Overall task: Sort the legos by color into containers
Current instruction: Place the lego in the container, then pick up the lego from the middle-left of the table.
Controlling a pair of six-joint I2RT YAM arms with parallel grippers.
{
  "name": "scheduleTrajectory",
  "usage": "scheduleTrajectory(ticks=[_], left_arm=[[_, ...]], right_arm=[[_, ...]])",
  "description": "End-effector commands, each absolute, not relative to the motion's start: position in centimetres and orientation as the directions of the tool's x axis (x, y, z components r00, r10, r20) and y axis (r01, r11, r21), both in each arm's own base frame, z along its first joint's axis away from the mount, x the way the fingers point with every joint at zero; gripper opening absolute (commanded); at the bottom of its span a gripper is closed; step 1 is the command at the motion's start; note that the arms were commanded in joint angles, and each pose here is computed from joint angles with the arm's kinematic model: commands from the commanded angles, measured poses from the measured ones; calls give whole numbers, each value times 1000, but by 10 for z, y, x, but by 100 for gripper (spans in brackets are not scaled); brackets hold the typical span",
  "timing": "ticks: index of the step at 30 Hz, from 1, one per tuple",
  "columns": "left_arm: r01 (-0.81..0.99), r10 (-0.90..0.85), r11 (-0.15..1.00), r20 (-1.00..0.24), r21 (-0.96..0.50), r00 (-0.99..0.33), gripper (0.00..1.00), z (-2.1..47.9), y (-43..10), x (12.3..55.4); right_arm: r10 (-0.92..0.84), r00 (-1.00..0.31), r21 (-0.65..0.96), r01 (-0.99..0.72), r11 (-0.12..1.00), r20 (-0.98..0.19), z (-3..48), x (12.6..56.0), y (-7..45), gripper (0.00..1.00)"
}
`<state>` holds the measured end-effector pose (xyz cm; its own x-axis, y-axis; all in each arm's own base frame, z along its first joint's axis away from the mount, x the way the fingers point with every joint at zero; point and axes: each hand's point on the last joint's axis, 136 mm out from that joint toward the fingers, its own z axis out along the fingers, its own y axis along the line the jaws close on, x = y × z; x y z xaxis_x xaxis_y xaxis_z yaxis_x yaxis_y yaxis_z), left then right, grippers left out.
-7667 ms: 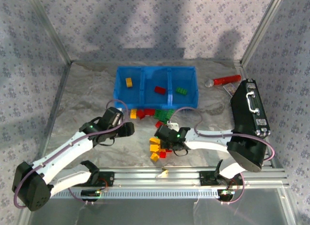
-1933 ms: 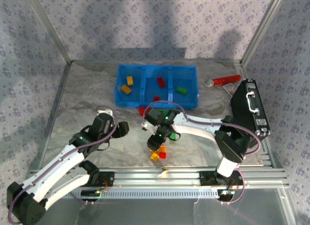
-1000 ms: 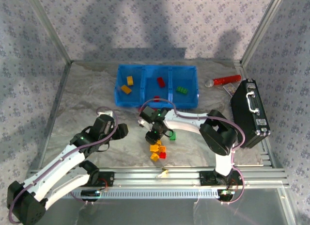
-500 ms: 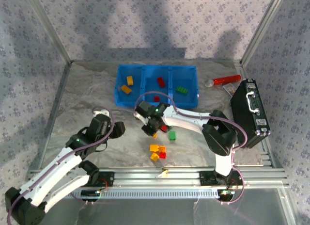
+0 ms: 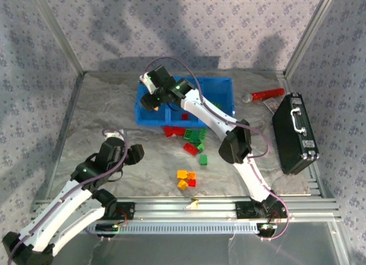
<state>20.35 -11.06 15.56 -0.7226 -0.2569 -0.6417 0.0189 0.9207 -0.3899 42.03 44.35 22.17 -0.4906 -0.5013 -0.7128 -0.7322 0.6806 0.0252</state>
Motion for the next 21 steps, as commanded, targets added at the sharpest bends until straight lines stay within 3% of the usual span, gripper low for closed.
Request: scheduleTrajectory(ticks=[1, 3, 10, 21], left_arm=[[125, -179, 912, -654, -391, -735, 66, 172, -127, 196], [194, -104, 913, -665, -359, -740, 66, 172, -141, 193], [410, 173, 874, -623, -259, -763, 66, 158, -213, 186], [460, 286, 840, -484, -288, -827, 68, 119, -278, 166]], right_arm=[[-562, -482, -16, -749, 662, -673, 223, 407, 433, 87], [-570, -450, -49, -754, 655, -687, 235, 397, 430, 93], [-514, -469, -45, -706, 707, -718, 274, 361, 376, 94], [-314, -594, 66, -529, 846, -741, 263, 320, 253, 97]])
